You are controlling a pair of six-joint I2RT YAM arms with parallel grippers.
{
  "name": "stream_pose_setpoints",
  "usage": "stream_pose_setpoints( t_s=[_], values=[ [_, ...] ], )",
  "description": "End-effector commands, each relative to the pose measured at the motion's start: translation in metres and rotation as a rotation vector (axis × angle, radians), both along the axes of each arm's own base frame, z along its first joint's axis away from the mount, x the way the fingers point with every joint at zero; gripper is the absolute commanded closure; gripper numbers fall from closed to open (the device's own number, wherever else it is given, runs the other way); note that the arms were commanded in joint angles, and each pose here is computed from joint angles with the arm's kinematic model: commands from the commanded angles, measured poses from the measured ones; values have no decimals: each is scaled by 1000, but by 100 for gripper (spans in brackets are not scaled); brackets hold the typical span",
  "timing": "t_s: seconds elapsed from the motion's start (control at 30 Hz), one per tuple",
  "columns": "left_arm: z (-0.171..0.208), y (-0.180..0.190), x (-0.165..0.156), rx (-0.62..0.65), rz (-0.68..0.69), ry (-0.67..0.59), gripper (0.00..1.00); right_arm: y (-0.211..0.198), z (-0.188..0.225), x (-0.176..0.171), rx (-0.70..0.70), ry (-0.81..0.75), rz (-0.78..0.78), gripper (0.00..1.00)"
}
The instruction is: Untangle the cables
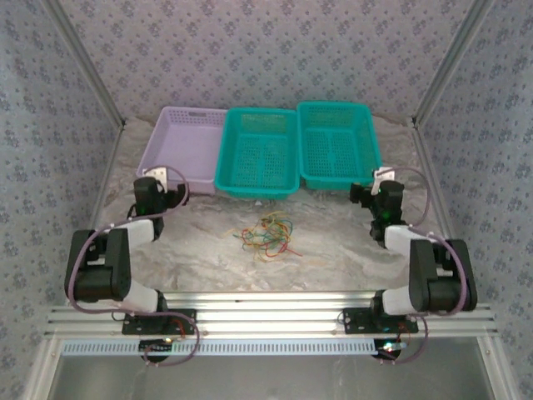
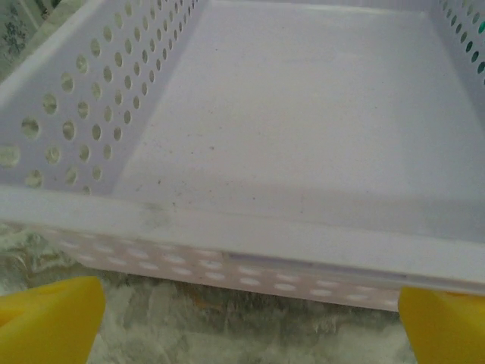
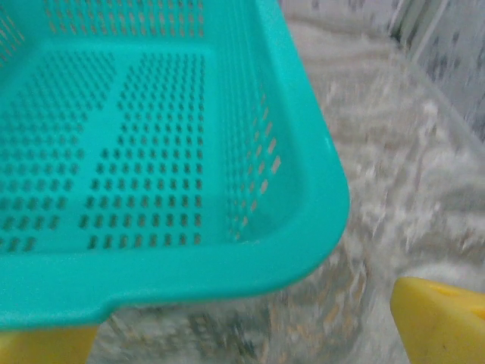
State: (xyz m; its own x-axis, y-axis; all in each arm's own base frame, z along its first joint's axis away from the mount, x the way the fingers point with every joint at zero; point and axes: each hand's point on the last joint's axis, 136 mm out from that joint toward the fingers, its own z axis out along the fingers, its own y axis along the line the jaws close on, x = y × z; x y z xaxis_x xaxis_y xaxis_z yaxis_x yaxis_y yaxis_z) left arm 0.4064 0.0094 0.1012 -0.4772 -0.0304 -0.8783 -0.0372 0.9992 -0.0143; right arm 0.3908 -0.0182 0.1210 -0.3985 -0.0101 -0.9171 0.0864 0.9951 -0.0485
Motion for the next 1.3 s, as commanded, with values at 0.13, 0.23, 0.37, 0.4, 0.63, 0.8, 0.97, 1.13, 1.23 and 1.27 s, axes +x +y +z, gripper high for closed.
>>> stream_pose_setpoints(
  t_s=[0.13,0.23,0.37,0.4,0.63,0.8,0.97,1.13,1.23,1.27],
  values=[
    [38,-29,-1,-6,-51,28,0,30,91,-10,87,-147,72,0],
    [64,-40,-8,7,-80,-71,0,46,124,-16,264,-208,134,0],
    [84,-38,-23,-52,-47,-109,0,40,142,-30,518,-204,57,0],
    [91,-37,-24,-61,-37,-120,0,33,140,-35,590,-198,-6,0],
    [145,-12,-43,-201,192,-92,0,38,156,-50,705,-224,19,0],
    [159,-15,-60,-313,231,-19,0,83,156,-55,481,-117,141,0],
    [169,-21,-83,-359,198,7,0,133,135,-74,348,-30,258,0],
    [160,-29,-99,-347,140,65,0,171,108,-99,294,73,376,0],
    [151,-34,-104,-346,121,105,0,187,94,-115,255,116,425,0],
    [148,-35,-105,-350,121,110,0,191,89,-121,242,125,437,0]
  ],
)
